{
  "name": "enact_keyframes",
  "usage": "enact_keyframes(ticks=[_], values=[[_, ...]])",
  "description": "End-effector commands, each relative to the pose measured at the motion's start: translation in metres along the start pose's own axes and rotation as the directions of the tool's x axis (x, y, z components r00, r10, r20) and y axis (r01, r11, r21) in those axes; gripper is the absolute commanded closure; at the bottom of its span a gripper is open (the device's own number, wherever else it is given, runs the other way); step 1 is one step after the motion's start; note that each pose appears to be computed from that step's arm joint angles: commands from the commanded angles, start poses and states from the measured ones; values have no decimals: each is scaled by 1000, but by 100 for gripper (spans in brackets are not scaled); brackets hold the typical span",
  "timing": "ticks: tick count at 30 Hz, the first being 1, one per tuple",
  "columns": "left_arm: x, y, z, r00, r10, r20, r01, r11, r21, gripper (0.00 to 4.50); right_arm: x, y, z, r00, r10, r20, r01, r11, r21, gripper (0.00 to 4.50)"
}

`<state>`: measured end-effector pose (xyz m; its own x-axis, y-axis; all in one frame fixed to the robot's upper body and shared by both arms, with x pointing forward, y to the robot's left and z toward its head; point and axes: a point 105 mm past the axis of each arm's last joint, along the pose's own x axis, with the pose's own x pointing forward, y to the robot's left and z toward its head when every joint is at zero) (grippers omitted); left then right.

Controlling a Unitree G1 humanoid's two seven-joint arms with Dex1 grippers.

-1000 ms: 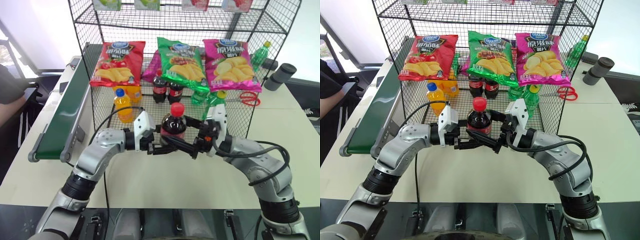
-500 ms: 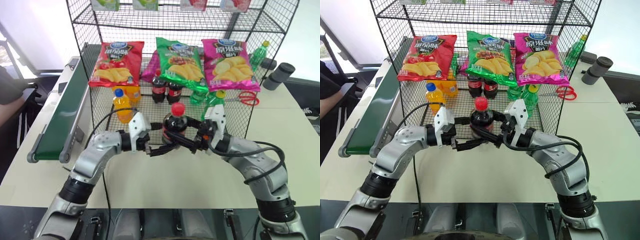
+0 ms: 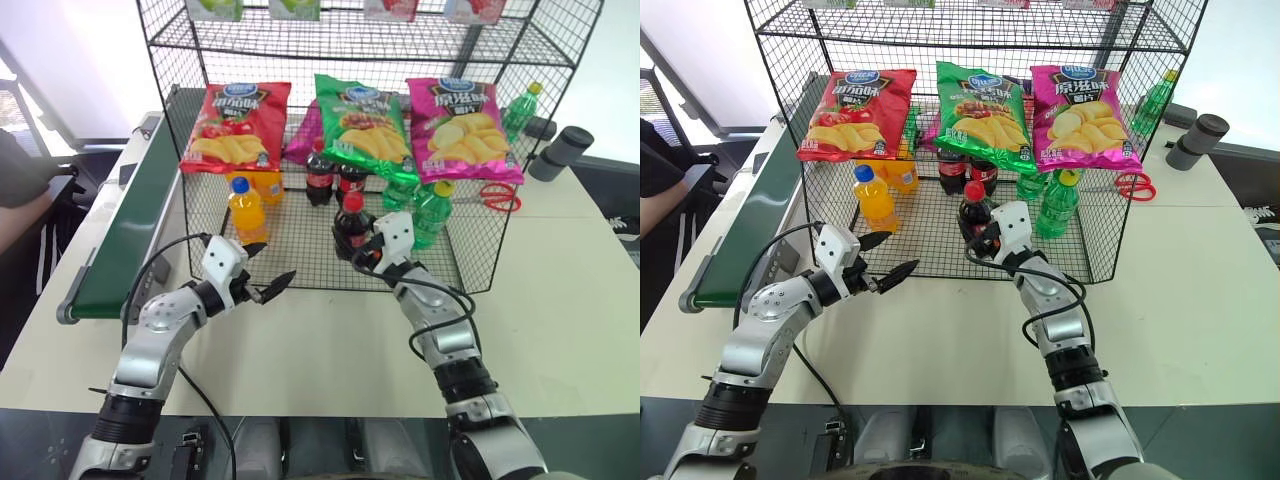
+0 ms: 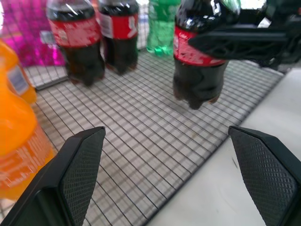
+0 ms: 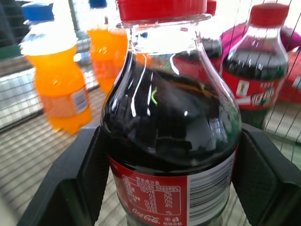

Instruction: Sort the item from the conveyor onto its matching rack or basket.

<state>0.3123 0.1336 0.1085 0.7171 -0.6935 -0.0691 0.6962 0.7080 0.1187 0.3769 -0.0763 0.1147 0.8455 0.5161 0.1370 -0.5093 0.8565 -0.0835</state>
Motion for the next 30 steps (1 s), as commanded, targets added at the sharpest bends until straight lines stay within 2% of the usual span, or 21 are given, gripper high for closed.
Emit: enact_keyframes(ticks=[1,11,13,14,19,23,26,28,30], values=[[-1,-3,19,998,-4,67,2,999,34,3,15,-6,17,995,-30,91,32,999,-11,149],[2,-10,20,997,-15,73,13,1000,26,3,32,-4,0,998,-10,62,7,999,39,149],[2,-11,19,997,-16,71,14,1000,24,0,32,-3,-1,998,0,58,-3,999,53,43],[2,-12,18,997,-16,70,15,1000,24,0,32,-2,-2,998,3,57,-6,999,54,6],[3,-14,17,997,-16,70,14,1000,20,0,23,-12,9,995,-8,97,7,1000,7,6],[3,-14,18,997,-6,77,4,1000,17,0,-4,-22,21,992,51,115,-46,998,-47,6],[2,-13,18,997,4,79,-5,1000,14,0,-29,-20,23,987,140,76,-133,987,-86,6],[1,-11,17,997,7,74,-8,1000,13,0,-68,-19,15,968,245,-46,-249,956,-152,6],[0,-8,14,998,13,65,-13,1000,12,0,-90,-18,13,950,287,-122,-305,937,-173,6]])
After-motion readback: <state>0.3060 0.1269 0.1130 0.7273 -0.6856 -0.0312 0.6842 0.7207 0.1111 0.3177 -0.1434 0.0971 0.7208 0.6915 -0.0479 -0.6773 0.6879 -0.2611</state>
